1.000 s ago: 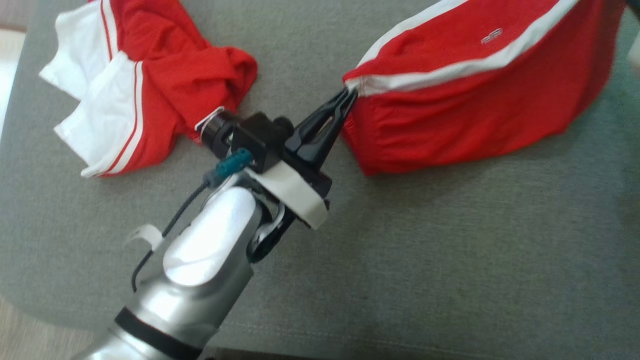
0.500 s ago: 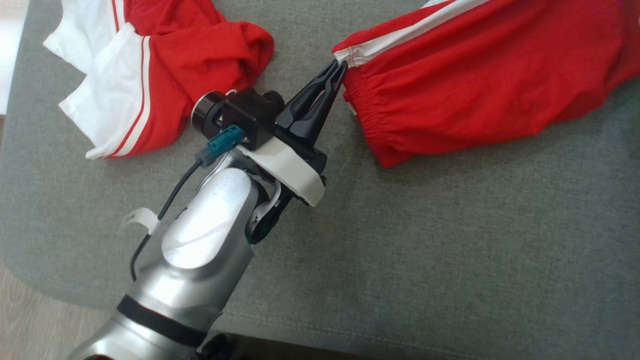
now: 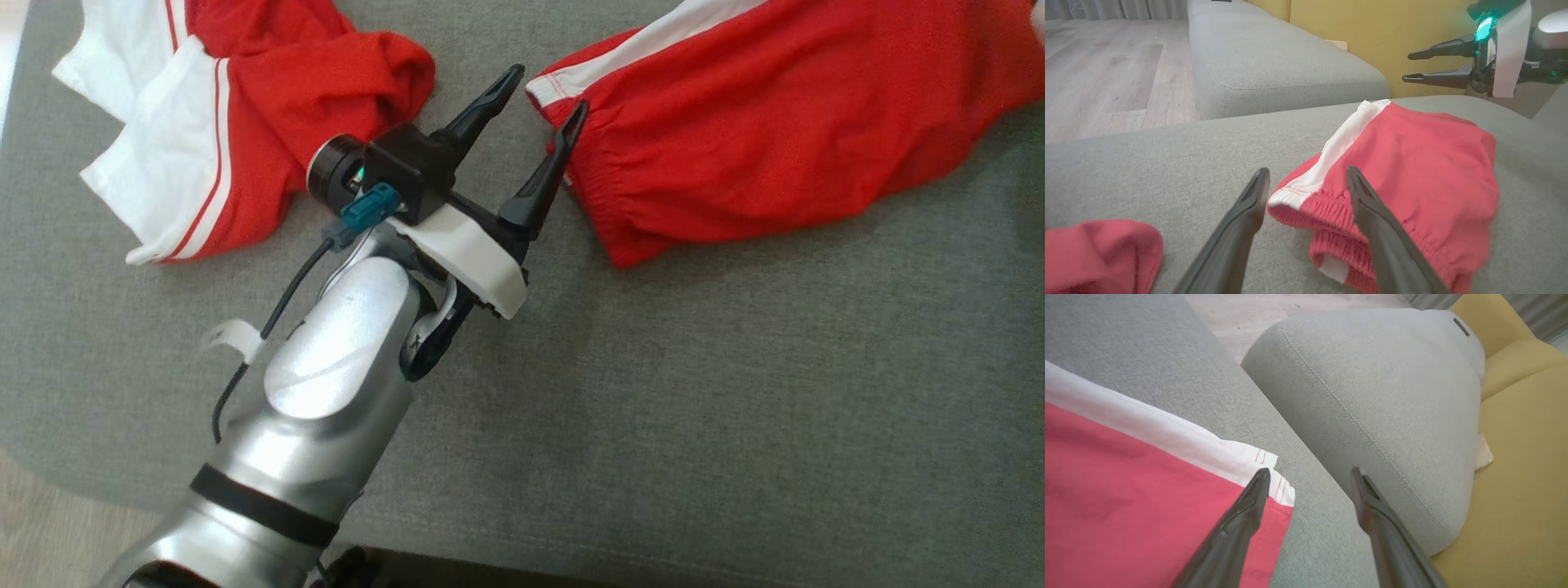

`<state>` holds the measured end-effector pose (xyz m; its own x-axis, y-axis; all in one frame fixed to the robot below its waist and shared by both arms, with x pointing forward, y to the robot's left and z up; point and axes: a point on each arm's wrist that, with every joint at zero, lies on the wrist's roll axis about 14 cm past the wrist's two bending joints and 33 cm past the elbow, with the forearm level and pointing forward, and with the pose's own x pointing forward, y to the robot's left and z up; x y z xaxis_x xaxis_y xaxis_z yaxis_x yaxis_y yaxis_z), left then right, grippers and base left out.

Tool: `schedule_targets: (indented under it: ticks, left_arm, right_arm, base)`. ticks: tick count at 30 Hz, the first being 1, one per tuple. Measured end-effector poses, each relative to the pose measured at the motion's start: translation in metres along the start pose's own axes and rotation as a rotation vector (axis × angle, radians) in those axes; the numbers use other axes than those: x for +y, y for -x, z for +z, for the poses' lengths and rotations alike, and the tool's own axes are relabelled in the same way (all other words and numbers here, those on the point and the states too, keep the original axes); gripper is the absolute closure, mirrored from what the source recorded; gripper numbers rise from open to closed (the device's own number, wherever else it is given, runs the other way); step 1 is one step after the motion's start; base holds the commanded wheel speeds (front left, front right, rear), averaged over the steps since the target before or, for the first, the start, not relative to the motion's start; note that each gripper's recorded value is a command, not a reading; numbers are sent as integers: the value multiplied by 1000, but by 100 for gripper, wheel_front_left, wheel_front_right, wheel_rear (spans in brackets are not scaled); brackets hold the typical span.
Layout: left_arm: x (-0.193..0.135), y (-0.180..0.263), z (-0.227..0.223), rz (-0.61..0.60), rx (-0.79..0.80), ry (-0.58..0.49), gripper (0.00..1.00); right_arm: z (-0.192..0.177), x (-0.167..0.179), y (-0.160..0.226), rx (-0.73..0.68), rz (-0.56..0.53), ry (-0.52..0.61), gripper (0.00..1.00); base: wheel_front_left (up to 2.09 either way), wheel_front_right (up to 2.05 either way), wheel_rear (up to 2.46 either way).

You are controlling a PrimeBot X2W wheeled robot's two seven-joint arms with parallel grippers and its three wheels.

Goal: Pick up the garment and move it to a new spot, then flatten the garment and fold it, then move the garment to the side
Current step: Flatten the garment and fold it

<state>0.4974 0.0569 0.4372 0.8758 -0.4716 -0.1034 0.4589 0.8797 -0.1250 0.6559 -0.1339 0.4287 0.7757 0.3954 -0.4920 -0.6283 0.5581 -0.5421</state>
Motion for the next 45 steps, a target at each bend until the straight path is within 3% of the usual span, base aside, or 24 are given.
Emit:
schedule_targets:
  ticks: [8,14,19,23,30,37,42,45]
  left_arm:
    - [1,4,22,30,-49,-5,0]
    - [5,22,38,98,-98,40,0]
    - [4,38,60,143,-173,82,0]
    - [4,53,73,182,-221,113,0]
    - [-4,93,71,252,-258,172,0]
    - [-18,122,62,261,-252,170,0]
    - [-20,132,57,276,-248,175,0]
    - [-19,132,55,278,-244,178,0]
  right_arm:
    - [14,-27,30,-105,-120,-196,0]
    - [36,-13,61,-229,-161,-409,0]
    - [69,-32,106,-399,-248,-589,0]
    - [77,-46,152,-521,-346,-665,0]
    - [50,14,209,-580,-453,-809,0]
    - [33,96,236,-535,-470,-926,0]
    - [16,118,245,-471,-472,-909,0]
    - [18,115,243,-470,-476,-910,0]
  base:
    - [0,0,0]
    - [0,0,0]
    - [0,0,0]
    - [0,0,0]
    - [0,0,0]
    - [0,0,0]
    - [0,0,0]
    - [0,0,0]
